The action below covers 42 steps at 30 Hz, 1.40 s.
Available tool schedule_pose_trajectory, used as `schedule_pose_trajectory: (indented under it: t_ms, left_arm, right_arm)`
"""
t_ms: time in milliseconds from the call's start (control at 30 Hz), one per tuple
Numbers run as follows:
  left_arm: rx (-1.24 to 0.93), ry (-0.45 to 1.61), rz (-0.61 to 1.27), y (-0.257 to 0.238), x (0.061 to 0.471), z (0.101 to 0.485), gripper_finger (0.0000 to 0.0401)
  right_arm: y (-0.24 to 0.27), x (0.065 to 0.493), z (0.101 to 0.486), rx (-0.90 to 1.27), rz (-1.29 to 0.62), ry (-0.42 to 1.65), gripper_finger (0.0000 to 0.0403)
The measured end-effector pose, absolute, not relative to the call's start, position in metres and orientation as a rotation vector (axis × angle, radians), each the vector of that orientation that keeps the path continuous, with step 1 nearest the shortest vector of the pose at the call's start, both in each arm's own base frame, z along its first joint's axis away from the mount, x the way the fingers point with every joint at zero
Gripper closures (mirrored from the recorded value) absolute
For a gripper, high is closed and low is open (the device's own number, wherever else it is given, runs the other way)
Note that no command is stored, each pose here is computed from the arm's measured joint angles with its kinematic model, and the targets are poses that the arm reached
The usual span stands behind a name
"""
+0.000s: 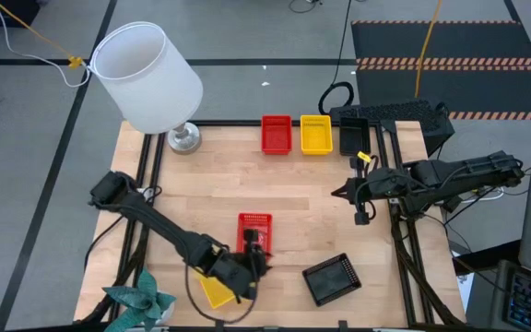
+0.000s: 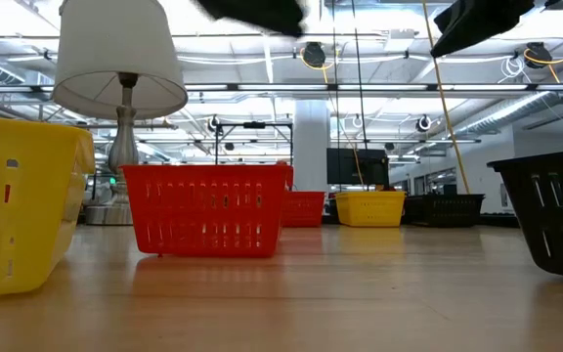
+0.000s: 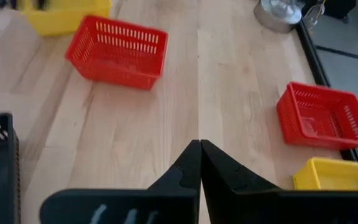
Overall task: Stack baskets by color
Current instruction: Stack the bottom black bin on top of the black bin
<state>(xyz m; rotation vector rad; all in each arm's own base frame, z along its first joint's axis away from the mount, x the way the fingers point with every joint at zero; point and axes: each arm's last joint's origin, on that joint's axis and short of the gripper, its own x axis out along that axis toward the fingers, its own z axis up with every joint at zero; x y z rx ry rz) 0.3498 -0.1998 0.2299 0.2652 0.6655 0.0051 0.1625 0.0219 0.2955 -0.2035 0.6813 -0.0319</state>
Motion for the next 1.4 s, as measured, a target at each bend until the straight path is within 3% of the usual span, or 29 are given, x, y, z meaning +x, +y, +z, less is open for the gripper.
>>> schedule_pose_trajectory:
  t_ms: [200,433,567,1033,1400]
  left_arm:
    - [0.401,0.647,-0.141,-0.213,0.39,0.231,0.0248]
    - [0.508,0.639,-0.26,-0.217,0.424,0.216,0.0185]
    - [0.562,0.627,-0.321,-0.217,0.436,0.202,0.0173]
    - [0.681,0.559,-0.435,-0.213,0.455,0.169,0.0235]
    - [0.688,0.568,-0.497,-0.204,0.463,0.154,0.0245]
  right_arm:
    - [0.021,0.158,0.291,-0.216,-0.029,0.746,0.0403]
    - [0.021,0.157,0.289,-0.22,-0.029,0.767,0.0403]
    - [0.021,0.157,0.289,-0.22,-0.028,0.767,0.0403]
    - [0.021,0.157,0.289,-0.221,-0.03,0.766,0.0403]
    - [0.021,0.157,0.29,-0.221,-0.032,0.759,0.0403]
